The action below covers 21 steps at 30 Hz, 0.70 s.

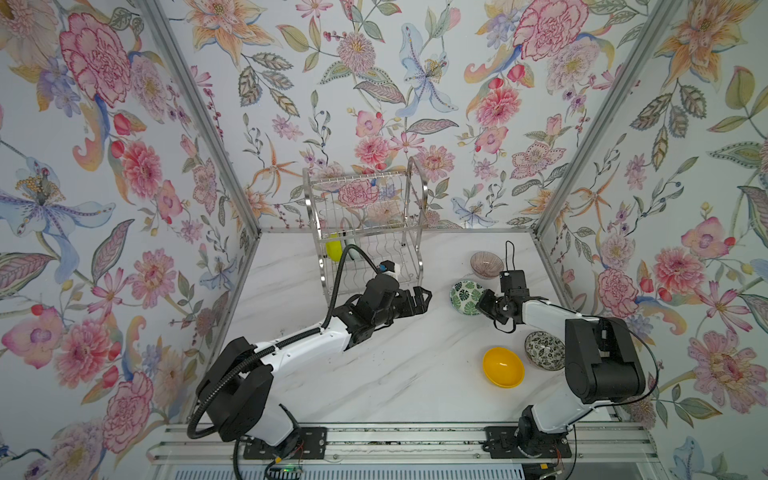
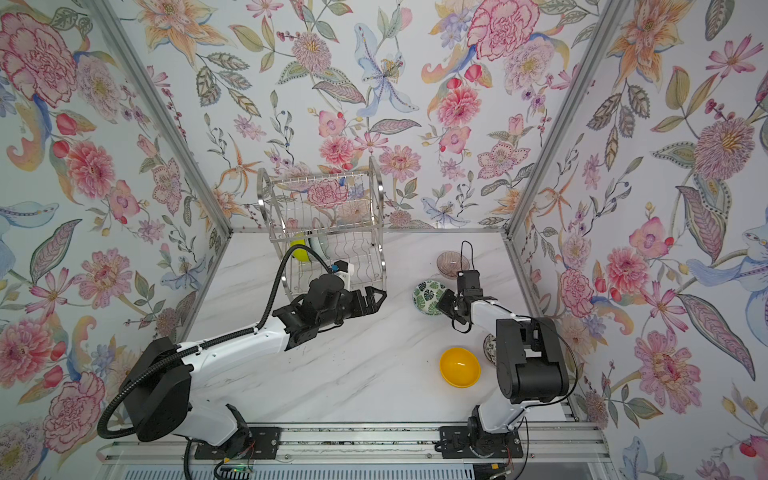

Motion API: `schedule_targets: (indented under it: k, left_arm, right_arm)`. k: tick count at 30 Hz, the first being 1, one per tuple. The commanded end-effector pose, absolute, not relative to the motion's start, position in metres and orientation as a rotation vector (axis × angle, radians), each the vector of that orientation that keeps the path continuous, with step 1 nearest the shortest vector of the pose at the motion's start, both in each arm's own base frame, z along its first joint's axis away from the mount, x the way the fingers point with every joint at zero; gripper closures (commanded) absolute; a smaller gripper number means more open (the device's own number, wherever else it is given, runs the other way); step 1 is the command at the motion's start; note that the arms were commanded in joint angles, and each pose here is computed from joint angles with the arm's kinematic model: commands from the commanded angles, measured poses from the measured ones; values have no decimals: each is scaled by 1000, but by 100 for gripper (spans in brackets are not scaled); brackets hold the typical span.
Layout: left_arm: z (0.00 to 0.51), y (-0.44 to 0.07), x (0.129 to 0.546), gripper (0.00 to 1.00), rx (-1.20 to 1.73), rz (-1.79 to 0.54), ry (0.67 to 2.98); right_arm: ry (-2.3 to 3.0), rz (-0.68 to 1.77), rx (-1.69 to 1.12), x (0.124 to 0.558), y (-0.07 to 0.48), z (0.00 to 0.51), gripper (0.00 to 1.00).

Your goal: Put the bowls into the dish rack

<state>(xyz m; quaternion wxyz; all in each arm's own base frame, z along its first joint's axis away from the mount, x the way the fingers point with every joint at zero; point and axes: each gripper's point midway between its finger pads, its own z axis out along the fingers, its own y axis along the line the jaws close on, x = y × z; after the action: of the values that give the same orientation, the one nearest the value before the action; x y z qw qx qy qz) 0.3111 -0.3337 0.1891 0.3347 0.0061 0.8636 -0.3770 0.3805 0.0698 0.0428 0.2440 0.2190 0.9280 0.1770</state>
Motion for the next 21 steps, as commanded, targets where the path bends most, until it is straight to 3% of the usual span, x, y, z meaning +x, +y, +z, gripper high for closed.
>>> schedule_targets:
  k: [1,21]
  left_arm:
    - [174,-309,300,1,62,-860,2340]
    - [164,-246,270,2,-183,-983,2196]
  right_arm:
    - [2517,457,513,381,80,60,100]
    - [2427,399,31,330,210,129,100]
